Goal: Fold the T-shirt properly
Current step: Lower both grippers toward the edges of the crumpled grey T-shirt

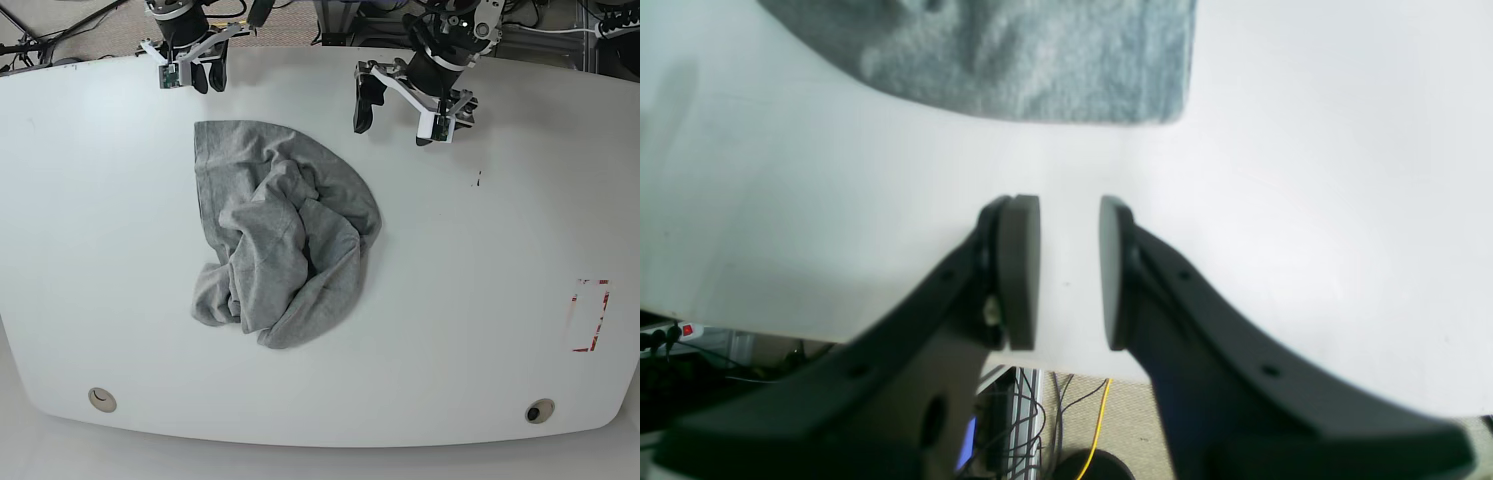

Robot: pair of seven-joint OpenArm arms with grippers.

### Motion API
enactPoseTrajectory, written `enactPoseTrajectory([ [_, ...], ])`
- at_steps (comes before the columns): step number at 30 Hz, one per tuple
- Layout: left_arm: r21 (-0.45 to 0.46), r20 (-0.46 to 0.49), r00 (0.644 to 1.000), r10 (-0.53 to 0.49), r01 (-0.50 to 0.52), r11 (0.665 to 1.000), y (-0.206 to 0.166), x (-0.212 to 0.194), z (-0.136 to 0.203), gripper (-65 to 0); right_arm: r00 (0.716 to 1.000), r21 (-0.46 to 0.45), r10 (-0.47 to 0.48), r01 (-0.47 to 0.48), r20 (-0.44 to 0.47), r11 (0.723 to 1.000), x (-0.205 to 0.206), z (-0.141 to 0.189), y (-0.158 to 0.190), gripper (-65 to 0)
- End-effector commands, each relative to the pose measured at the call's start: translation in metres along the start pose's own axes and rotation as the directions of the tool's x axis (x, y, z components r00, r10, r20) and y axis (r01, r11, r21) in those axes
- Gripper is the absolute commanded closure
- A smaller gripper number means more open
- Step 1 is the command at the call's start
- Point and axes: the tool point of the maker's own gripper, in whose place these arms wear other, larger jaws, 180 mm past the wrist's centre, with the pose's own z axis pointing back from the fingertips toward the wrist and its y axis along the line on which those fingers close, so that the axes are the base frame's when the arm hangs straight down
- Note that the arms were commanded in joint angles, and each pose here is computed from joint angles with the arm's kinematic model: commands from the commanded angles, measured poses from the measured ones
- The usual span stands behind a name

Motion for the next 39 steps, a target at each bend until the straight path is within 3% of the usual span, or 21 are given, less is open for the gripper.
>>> enactPoseTrajectory([
  [1,-0.004,0.036,0.999,-0.004,0.005,1.0,0.0,0.012,0.0,-58.1,0.999,0.009,0.006,-0.006,0.049,1.0,0.013,0.001,0.001,-14.6],
  [10,0.01,0.083,0.996,-0.025,0.025,1.0,0.009,0.035,-0.013,-58.5,0.997,0.015,0.021,-0.022,0.069,1.0,0.033,-0.016,0.001,-14.9],
  [17,-0.023,0.008,1.0,-0.011,0.011,1.0,-0.003,0.029,-0.033,-58.6,0.996,0.012,0.051,-0.052,0.076,0.999,0.043,-0.022,-0.005,-27.1],
  [29,-0.021,-0.071,0.995,0.076,-0.078,0.997,-0.01,0.004,-0.073,-61.9,0.996,-0.001,0.054,-0.054,0.07,0.999,0.041,-0.019,-0.009,-27.0],
  [39,-0.028,-0.084,0.993,0.081,-0.084,0.996,-0.012,0.009,-0.098,-61.9,0.996,-0.021,0.054,-0.053,0.069,0.998,0.041,-0.017,-0.016,-27.0],
])
